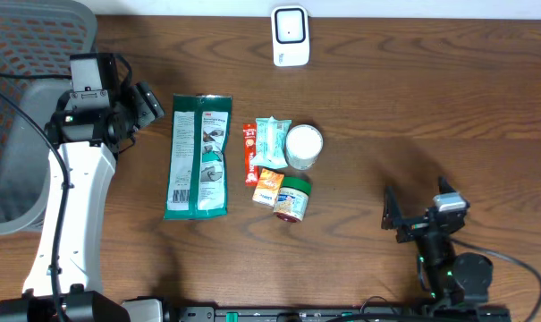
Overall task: Scan the item barcode
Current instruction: 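Move the right gripper toward the white-lidded cup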
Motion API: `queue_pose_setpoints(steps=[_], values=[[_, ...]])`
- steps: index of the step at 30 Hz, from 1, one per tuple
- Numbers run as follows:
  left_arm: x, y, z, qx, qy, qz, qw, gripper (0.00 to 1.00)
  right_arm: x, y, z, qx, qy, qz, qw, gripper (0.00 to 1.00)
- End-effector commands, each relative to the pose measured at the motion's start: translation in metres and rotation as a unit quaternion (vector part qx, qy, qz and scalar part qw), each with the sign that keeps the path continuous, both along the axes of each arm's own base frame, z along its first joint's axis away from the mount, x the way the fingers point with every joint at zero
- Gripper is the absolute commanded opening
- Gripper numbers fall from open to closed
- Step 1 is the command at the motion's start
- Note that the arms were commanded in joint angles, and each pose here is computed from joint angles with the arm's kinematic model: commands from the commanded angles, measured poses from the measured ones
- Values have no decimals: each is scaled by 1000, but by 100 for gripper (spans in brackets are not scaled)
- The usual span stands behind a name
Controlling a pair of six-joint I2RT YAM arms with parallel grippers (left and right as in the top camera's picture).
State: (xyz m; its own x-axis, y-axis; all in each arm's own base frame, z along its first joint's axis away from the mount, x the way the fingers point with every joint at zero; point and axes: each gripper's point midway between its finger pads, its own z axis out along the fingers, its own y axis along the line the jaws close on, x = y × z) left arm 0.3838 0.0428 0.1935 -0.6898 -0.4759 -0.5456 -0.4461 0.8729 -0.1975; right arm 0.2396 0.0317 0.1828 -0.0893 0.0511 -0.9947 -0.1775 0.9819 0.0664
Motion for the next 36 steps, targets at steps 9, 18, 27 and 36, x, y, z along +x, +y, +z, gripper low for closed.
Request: queue_pose_setpoints(steps=[9,18,27,36], values=[[1,3,2,6,0,0,1000,86,1,27,158,60,128,71,987,99],[1,3,2,6,0,0,1000,86,29,39,131,91,408,82,905,99],[1,3,2,6,0,0,1000,86,56,88,54,118,552,146,812,1],[1,3,2,6,0,0,1000,86,116,168,-13,69,546,220,805,1]])
